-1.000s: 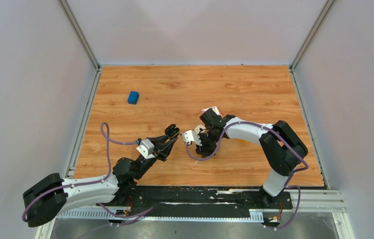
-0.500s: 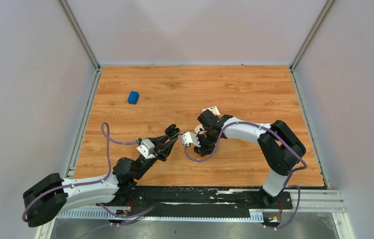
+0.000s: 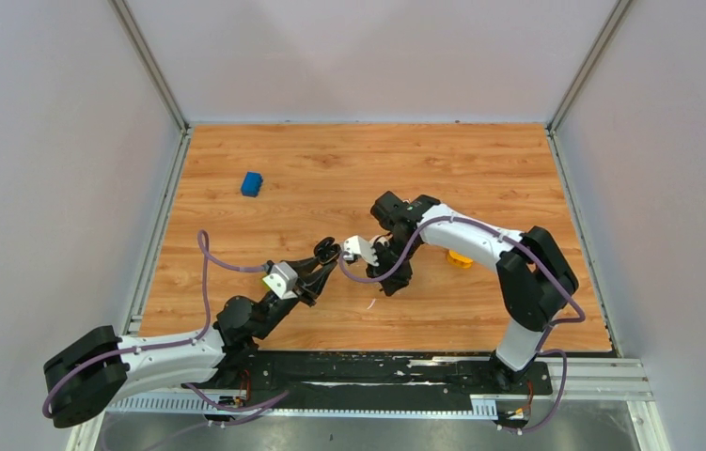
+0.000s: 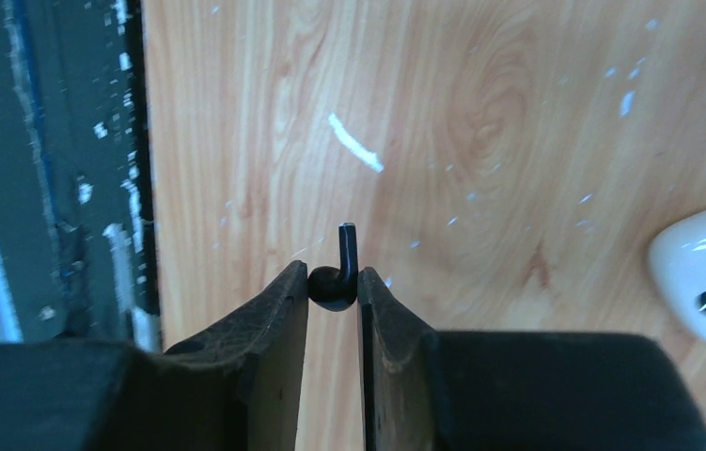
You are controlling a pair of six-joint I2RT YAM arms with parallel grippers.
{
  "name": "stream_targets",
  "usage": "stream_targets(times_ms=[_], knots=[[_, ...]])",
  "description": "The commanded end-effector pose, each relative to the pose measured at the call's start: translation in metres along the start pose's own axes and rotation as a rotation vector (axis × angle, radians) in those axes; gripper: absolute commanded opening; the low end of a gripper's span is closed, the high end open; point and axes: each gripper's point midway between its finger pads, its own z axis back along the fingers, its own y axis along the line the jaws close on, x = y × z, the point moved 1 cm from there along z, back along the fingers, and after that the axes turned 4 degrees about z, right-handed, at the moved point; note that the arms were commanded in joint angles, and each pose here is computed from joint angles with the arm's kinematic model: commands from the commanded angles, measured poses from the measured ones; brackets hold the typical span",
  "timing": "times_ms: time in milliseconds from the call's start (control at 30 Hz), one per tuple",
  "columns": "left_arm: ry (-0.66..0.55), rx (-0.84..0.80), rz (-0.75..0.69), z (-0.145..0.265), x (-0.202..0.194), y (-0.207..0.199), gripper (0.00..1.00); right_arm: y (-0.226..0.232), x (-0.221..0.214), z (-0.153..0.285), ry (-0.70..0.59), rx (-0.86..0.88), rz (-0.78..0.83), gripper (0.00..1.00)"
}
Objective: Insert the wireless bluetooth earbuds into the charging case
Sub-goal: Pick up the earbud from the center of the board.
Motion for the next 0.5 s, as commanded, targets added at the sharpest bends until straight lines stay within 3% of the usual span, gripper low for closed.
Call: stream_targets(times_ms=[0,467], knots=[[0.016,-0.001,-0.029,0.003,-0.006,0.002,0.0,0.027,0.003,0.037,0.034,0.05,-0.093,0.2],[0.096,-0.056,-0.063,-0.006,-0.021,-0.008,0.0,0.048,0.038,0.09,-0.014,0.07,-0.173,0.2]])
